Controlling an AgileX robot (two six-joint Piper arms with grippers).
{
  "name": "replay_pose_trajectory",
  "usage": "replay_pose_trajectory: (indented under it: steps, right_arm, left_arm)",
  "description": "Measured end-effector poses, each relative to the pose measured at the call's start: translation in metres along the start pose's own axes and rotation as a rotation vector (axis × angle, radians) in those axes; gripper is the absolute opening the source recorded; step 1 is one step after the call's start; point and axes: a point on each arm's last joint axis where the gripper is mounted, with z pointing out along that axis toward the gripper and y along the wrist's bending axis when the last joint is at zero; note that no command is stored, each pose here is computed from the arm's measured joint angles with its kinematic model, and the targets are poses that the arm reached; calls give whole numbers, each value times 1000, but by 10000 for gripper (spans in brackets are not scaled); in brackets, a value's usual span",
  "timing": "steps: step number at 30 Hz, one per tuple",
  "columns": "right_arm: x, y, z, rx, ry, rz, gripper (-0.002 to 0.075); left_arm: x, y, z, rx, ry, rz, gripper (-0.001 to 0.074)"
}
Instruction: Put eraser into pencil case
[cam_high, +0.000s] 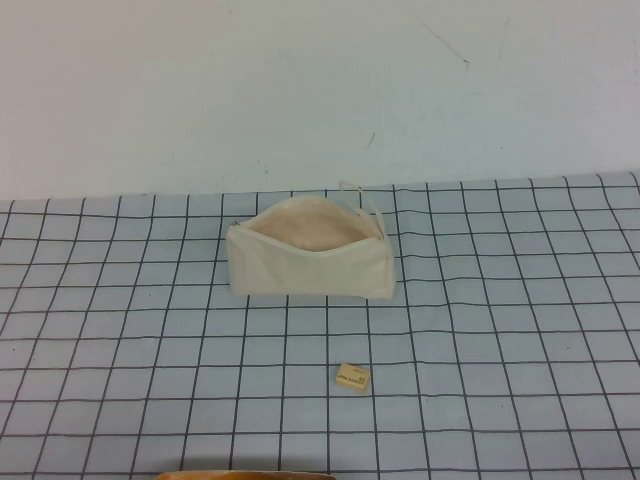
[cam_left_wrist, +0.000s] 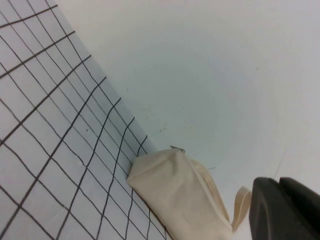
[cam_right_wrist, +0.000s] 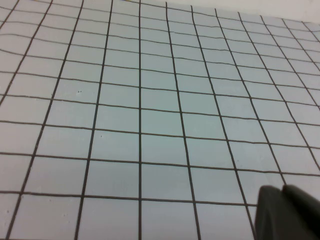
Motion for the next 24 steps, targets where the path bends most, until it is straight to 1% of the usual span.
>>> replay_pose_trajectory:
  steps: [2, 4, 6, 10, 14, 15, 19, 24]
  right_arm:
    - [0, 0, 0, 0, 0, 0, -1]
    - [0, 0, 0, 0, 0, 0, -1]
    - [0, 0, 0, 0, 0, 0, -1]
    - [0, 0, 0, 0, 0, 0, -1]
    - [0, 0, 0, 0, 0, 0, -1]
    - [0, 0, 0, 0, 0, 0, -1]
    - [0, 0, 0, 0, 0, 0, -1]
    - [0, 0, 0, 0, 0, 0, -1]
  left_arm:
    - [0, 0, 0, 0, 0, 10, -3]
    - [2, 0, 0, -4, 26, 79, -3]
    - [3, -6, -2, 6, 72, 174, -3]
    - [-2, -31, -5, 58, 136, 392, -3]
    - [-11, -56, -1, 72, 204, 575, -3]
    - [-14, -65, 3, 72, 243, 648, -3]
    - [-19, -77, 15, 73, 315, 807, -3]
    - [-25, -87, 30, 76, 375, 995, -3]
